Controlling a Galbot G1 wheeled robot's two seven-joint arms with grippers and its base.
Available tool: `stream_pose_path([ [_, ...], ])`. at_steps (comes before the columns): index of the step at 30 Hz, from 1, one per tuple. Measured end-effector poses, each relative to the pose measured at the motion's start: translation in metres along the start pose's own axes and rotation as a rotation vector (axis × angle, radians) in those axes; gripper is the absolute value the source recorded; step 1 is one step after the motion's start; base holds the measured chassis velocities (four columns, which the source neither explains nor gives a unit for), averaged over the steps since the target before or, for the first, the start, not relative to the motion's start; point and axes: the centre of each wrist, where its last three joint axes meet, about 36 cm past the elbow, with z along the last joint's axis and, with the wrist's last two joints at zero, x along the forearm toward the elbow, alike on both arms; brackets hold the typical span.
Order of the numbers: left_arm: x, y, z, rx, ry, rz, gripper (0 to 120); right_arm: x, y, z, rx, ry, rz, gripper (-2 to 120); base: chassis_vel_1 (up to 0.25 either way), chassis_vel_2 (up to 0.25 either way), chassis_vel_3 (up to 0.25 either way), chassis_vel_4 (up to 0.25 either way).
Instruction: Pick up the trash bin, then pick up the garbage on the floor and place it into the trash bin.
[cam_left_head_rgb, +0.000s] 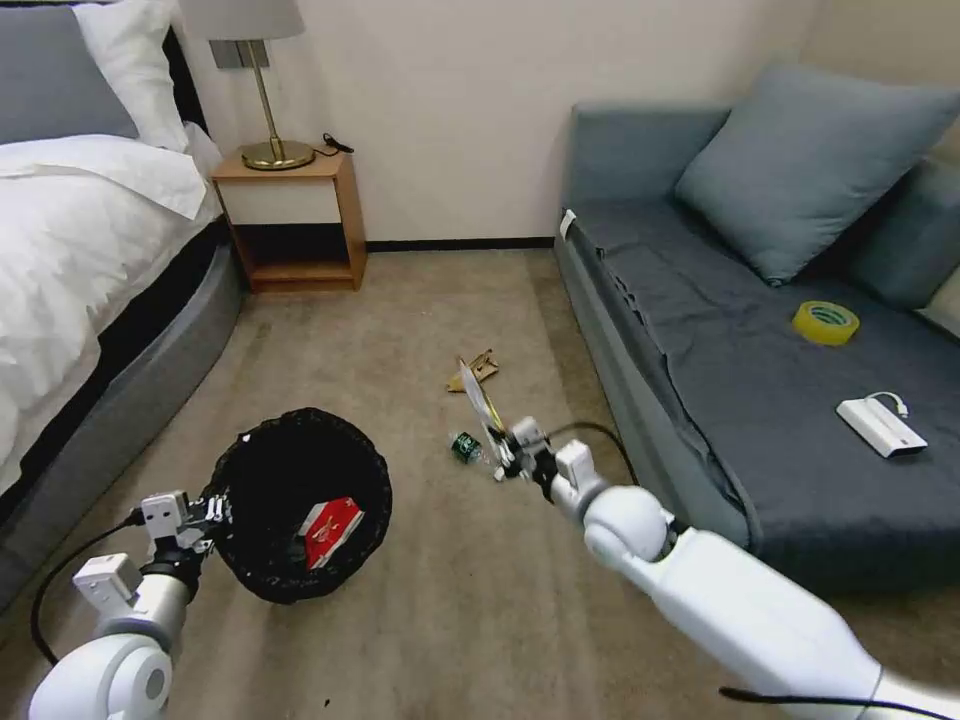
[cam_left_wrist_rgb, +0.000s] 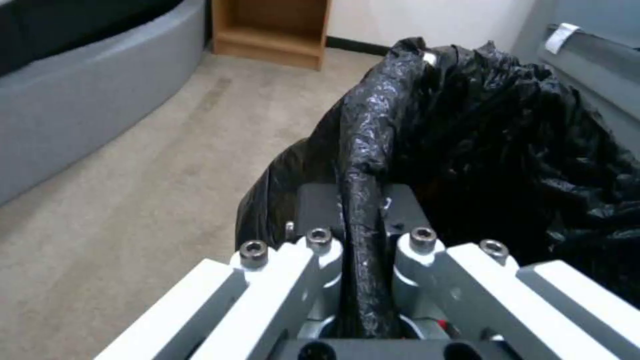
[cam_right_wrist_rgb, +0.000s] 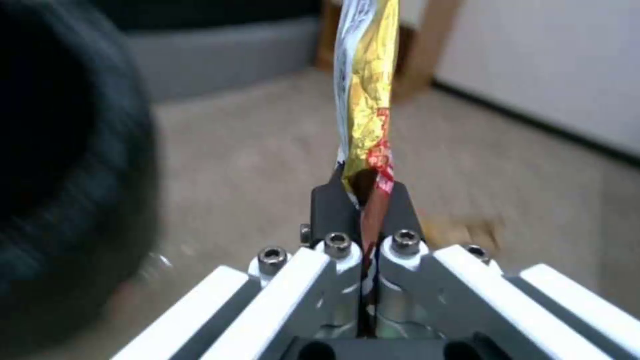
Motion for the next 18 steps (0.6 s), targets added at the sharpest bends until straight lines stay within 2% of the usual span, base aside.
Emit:
stream_pose_path([
  [4, -0.003, -0.009, 0.001, 0.008, 0.007, 0.021, 4, 0.004, 0.02, -0.038, 0.01, -0.079, -0.095, 0, 0.0, 0.0, 0.0, 0.0],
  [8, -0.003, -0.013, -0.001, 0.006, 0.007, 0.028, 4, 0.007, 0.04, -0.048, 0.008, -0.1, -0.174, 0, 0.0, 0.0, 0.0, 0.0],
  [18, 0.004, -0.025, -0.007, 0.01, 0.005, 0.055, 4, 0.008, 0.096, -0.028, 0.019, -0.055, -0.344, 0, 0.0, 0.0, 0.0, 0.0],
])
